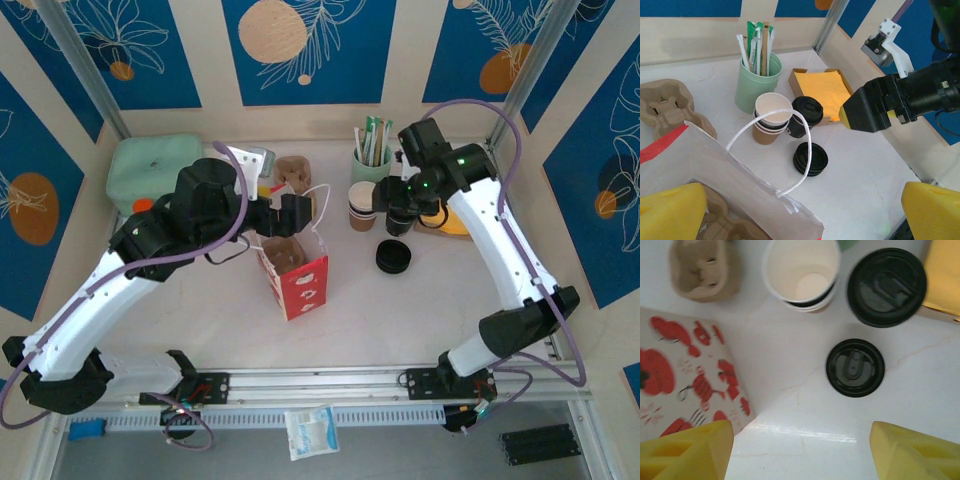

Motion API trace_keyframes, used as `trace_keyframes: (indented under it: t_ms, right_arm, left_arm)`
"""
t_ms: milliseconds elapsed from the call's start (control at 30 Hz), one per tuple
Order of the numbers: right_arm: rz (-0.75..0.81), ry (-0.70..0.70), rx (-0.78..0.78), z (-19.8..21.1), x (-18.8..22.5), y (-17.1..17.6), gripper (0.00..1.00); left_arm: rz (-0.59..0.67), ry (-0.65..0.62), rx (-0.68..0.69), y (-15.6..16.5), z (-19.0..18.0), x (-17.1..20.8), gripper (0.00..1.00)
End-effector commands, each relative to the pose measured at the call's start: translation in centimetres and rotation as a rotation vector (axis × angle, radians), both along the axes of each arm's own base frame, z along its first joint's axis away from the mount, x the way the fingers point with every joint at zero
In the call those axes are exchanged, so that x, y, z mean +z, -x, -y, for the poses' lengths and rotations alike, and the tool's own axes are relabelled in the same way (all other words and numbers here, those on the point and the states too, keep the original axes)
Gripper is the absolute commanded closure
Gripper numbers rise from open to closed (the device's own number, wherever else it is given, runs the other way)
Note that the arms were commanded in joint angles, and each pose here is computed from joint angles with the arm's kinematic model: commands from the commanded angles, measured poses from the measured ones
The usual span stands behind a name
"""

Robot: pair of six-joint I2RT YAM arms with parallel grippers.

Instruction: Pack the takeout coffee

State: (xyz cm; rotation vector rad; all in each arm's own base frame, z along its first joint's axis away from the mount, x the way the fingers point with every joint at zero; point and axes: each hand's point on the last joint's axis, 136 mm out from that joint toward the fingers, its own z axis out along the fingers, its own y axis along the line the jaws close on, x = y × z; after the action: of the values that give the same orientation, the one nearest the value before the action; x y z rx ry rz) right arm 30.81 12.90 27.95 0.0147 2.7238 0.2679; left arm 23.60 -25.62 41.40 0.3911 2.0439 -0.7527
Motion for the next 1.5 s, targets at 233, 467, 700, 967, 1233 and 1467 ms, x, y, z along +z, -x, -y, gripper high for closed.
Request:
trace_keyframes:
  t_ms: [233,467,700,967,1233,1467]
  right_arm:
    - [-0.133,0.046,-0.059,3.3,-4.8,-4.4,0.27]
    - [-0.267,0.139,-0.05,4.8,-7.9,-6.7,0.27]
    - [-0.34,0.208,-0.046,5.6,-9.4,-8.6,0.27]
    - [-0.382,0.239,-0.041,5.7,-11.0,-9.5,0.27]
    - [-0.406,0.245,-0.036,5.7,-12.1,-9.7,0.26]
    - [-0.413,0.236,-0.035,5.6,-12.6,-10.0,0.25]
  left_arm:
    - [0.052,-0.037,-0.006,-0.4,0.2,0.8,0.01]
    - [0.058,-0.054,-0.036,-0.5,0.8,0.6,0.01]
    - [0.05,-0.06,-0.059,-0.2,1.0,0.2,0.01]
    - [0.055,-0.063,-0.063,-0.1,0.9,0.3,0.01]
    - [0.053,-0.062,-0.066,-0.3,1.2,0.2,0.01]
    - [0.05,-0.064,-0.069,-0.3,1.3,0.0,0.01]
